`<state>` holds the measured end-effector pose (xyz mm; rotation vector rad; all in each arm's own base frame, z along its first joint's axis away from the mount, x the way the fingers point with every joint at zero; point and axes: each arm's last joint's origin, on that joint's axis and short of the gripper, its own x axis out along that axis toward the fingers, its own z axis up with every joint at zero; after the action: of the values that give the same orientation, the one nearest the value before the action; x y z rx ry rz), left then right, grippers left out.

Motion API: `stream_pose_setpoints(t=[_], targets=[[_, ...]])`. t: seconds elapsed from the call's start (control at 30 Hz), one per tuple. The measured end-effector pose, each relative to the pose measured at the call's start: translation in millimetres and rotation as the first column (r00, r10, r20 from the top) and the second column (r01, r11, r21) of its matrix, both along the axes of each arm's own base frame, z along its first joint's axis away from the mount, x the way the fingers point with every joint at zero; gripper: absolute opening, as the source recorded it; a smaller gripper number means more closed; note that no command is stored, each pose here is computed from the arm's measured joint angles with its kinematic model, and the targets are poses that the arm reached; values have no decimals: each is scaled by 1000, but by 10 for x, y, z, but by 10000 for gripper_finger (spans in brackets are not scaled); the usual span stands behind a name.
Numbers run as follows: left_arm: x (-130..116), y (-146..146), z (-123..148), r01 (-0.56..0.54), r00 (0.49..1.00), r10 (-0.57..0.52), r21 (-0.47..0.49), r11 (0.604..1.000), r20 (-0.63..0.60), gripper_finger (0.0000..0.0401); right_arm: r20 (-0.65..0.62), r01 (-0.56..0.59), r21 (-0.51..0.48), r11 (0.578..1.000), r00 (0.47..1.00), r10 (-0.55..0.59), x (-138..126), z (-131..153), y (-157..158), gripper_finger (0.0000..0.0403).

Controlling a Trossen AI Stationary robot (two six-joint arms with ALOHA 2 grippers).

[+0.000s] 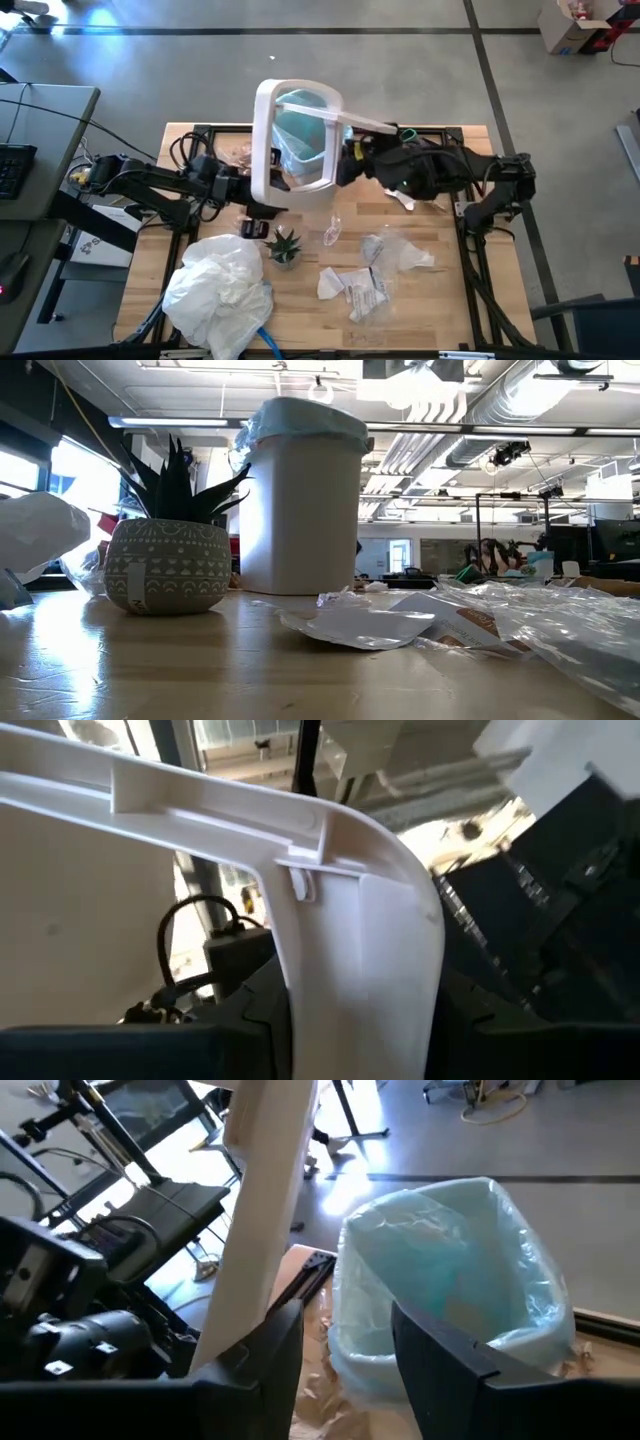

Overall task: Place trash/remove bag and relplace
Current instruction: Adjust the trash bin

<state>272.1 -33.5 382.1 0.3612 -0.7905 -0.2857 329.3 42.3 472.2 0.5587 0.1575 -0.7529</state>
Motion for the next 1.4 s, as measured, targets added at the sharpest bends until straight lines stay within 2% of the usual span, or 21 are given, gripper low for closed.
stream_pose_setpoints(t=[0.2, 0.43, 0.7, 1.07, 1.27, 1.4], targets=[[27, 60, -23, -60, 998, 60, 32, 998, -17, 118, -34, 2, -17, 1000, 999, -3, -51, -9, 28, 120], [-48, 179, 48, -140, 990, 140, 28, 990, 6, 118, -68, -13, -30, 999, 998, 11, -135, -11, 111, 119], [-36, 250, 32, -121, 992, 122, 17, 992, -37, 118, -73, -21, -35, 999, 997, 18, -151, -4, 125, 119], [-29, 246, 24, -129, 991, 130, 32, 991, -39, 118, -12, -66, -17, 998, 998, 66, -89, 59, 88, 119], [5, 241, 5, -107, 994, 107, 14, 994, -14, 118, 8, -95, -5, 995, 995, 95, 84, 15, -15, 119], [43, 223, -31, -86, 996, 86, 15, 996, -27, 118, -32, -93, -8, 996, 995, 93, 197, -79, -92, 115]])
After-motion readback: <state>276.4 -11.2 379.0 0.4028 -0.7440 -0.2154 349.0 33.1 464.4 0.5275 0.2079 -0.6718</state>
